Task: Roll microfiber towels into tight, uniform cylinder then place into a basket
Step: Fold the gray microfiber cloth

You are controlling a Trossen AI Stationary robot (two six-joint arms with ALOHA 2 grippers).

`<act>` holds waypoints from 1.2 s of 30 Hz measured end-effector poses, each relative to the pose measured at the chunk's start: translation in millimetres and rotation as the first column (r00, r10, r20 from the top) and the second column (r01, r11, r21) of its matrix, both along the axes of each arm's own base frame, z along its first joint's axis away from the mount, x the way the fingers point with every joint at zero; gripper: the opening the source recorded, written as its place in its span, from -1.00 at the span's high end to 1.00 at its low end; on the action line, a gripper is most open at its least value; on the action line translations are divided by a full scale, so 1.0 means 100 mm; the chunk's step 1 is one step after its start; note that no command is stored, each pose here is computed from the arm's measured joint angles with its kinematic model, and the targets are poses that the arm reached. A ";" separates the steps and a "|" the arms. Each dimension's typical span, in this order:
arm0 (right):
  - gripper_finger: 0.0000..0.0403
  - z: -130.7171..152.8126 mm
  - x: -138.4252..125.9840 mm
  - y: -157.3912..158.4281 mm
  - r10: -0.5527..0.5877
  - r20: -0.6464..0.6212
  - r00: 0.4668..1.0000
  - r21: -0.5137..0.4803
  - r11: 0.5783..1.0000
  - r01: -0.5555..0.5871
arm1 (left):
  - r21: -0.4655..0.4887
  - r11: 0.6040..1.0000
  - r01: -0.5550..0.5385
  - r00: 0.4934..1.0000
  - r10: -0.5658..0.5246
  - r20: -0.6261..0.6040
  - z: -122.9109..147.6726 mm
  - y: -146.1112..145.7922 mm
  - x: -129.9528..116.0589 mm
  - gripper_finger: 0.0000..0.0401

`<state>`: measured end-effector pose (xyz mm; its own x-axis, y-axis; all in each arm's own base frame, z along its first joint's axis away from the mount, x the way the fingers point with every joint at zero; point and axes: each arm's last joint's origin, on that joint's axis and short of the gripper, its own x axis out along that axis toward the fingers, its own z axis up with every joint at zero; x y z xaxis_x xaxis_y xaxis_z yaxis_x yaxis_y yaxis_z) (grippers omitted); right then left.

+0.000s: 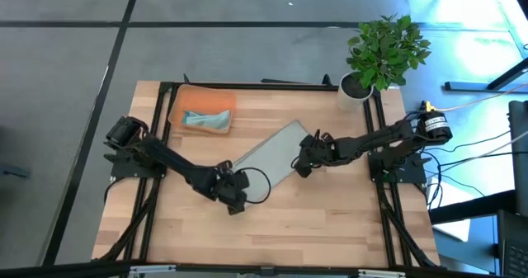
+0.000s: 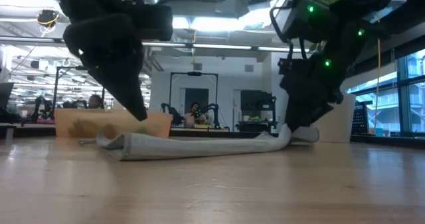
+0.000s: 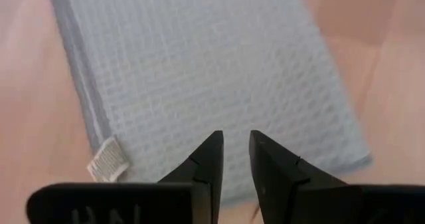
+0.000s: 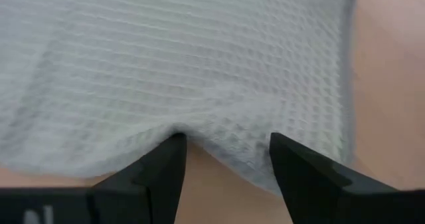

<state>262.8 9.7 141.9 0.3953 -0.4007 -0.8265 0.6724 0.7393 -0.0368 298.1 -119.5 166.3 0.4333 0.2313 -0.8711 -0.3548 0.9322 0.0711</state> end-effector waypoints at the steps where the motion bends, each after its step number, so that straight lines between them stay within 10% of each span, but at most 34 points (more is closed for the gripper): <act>1: -0.08 0.03 0.02 0.03 0.024 0.003 1.000 -0.004 1.000 -0.024 | 0.010 1.000 -0.008 1.000 0.008 0.009 0.01 0.00 0.00 0.67; 7: -0.08 0.14 0.11 0.18 0.108 0.039 0.993 0.012 0.994 -0.109 | 0.141 0.987 -0.073 0.997 0.075 -0.011 -0.01 0.04 -0.08 0.67; 28: -0.08 0.17 -0.05 0.29 0.340 -0.123 0.932 0.207 0.928 -0.311 | 0.151 0.984 -0.089 0.996 0.088 0.012 0.00 -0.03 -0.12 0.67; 36: -0.08 0.20 -0.10 0.27 0.263 -0.149 0.953 0.139 0.960 -0.243 | 0.184 0.977 -0.107 0.994 0.102 0.039 -0.02 -0.02 -0.09 0.67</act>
